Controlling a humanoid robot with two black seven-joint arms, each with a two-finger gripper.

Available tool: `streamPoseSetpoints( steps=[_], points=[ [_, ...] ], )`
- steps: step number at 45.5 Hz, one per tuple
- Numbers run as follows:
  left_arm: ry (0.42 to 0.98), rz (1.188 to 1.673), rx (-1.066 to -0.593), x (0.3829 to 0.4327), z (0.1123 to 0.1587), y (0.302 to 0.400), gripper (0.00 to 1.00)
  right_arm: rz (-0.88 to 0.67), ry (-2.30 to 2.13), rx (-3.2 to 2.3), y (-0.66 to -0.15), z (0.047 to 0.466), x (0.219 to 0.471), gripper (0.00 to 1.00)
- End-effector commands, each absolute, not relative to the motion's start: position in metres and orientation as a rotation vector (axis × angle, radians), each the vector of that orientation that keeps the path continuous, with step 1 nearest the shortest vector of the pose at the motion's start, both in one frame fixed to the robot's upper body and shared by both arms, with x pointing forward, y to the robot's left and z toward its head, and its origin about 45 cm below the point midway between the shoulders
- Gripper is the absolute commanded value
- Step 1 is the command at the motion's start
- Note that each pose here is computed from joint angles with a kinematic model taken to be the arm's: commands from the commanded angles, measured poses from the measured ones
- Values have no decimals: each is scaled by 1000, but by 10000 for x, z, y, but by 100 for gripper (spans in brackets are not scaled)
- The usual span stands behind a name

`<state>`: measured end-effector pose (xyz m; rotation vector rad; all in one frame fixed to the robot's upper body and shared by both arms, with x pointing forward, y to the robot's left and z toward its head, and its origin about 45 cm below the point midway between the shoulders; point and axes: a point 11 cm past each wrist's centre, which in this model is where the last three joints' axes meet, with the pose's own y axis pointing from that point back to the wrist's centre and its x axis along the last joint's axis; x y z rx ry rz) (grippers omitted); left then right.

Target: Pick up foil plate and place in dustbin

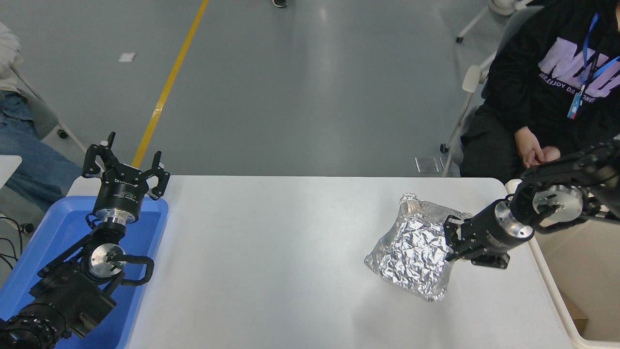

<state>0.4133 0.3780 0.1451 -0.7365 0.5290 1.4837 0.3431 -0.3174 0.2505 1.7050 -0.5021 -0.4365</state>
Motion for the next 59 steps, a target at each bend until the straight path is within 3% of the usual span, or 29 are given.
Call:
streamPoseSetpoints(
  steps=[1,17,34,46,59],
  points=[
    [529,1483,-737,4134,1451,3776,99,-346,-458,1736,-3204,3389,3434,0],
    [530,1483,-737,4134,1451,3776,99,-164,-539,1731,-3187,4215,3490,0],
    [529,1483,-737,4134,1451,3776,99,-48,-614,1691,-3234,4694,3438,0],
    [528,1483,-738,4134,1452,3777,99,-53,-654,1668,-3375,4748,3432,0],
    [528,1484,-736,4132,1448,3779,99,-188,-825,1603,-4240,4619,3317,0]
  ],
)
